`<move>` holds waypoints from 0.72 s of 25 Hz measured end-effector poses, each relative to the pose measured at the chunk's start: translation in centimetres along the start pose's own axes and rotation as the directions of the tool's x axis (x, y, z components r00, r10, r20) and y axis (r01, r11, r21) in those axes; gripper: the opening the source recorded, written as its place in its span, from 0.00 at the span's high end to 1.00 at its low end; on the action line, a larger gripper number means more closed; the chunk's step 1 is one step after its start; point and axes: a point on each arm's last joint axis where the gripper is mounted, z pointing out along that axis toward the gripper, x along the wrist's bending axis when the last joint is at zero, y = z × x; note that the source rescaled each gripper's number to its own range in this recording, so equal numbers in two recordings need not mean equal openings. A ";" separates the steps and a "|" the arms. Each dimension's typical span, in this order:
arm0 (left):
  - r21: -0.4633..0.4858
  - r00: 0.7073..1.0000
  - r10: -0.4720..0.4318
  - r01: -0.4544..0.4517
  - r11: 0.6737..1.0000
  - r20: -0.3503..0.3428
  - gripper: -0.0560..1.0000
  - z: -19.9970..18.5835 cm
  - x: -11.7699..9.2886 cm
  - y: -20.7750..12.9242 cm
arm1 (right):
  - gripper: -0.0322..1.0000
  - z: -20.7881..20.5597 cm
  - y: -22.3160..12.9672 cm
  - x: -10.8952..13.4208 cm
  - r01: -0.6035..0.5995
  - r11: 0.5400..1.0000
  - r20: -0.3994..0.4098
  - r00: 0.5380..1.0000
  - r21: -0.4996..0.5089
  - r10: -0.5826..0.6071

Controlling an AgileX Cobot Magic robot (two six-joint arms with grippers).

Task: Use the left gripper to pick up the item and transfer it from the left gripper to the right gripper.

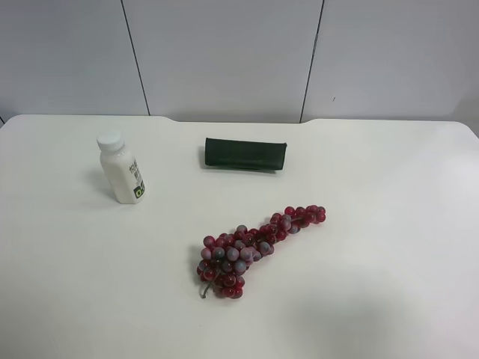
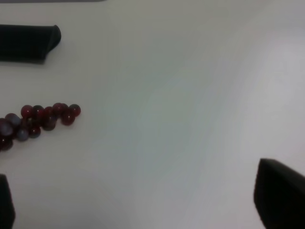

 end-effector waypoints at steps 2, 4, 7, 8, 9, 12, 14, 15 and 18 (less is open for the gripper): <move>0.000 1.000 0.000 0.000 1.000 0.000 0.03 0.0 0.0 0.0 | 0.02 0.0 0.0 0.0 0.000 1.000 0.000 1.000 0.000 0.000; 0.000 1.000 0.000 0.000 1.000 0.000 0.03 0.0 0.0 0.0 | 0.02 0.0 0.0 0.0 0.000 1.000 0.000 1.000 0.000 0.000; 0.000 1.000 0.000 0.000 1.000 0.000 0.03 0.0 0.0 0.0 | 0.02 0.0 0.0 0.0 -0.001 1.000 0.000 1.000 0.000 0.001; 0.000 1.000 0.000 0.000 1.000 0.000 0.03 0.0 0.0 0.0 | 0.02 0.0 0.0 0.0 -0.001 1.000 0.000 1.000 0.000 0.001; 0.000 1.000 0.000 0.000 1.000 0.000 0.03 0.0 0.0 0.0 | 0.02 0.0 0.0 0.0 -0.001 1.000 0.000 1.000 0.000 0.001; 0.000 1.000 0.000 0.000 1.000 0.000 0.03 0.0 0.0 0.0 | 0.02 0.0 0.0 0.0 -0.001 1.000 0.000 1.000 0.000 0.001; 0.000 1.000 0.000 0.000 1.000 0.000 0.03 0.0 0.0 0.0 | 0.02 0.0 0.0 0.0 -0.001 1.000 0.000 1.000 0.000 0.001; 0.000 1.000 0.000 0.000 1.000 0.000 0.03 0.0 0.0 0.0 | 0.02 0.0 0.0 0.0 -0.001 1.000 0.000 1.000 0.000 0.001; 0.000 1.000 0.000 0.000 1.000 0.000 0.03 0.0 0.0 0.0 | 0.02 0.0 0.0 0.0 -0.001 1.000 0.000 1.000 0.000 0.001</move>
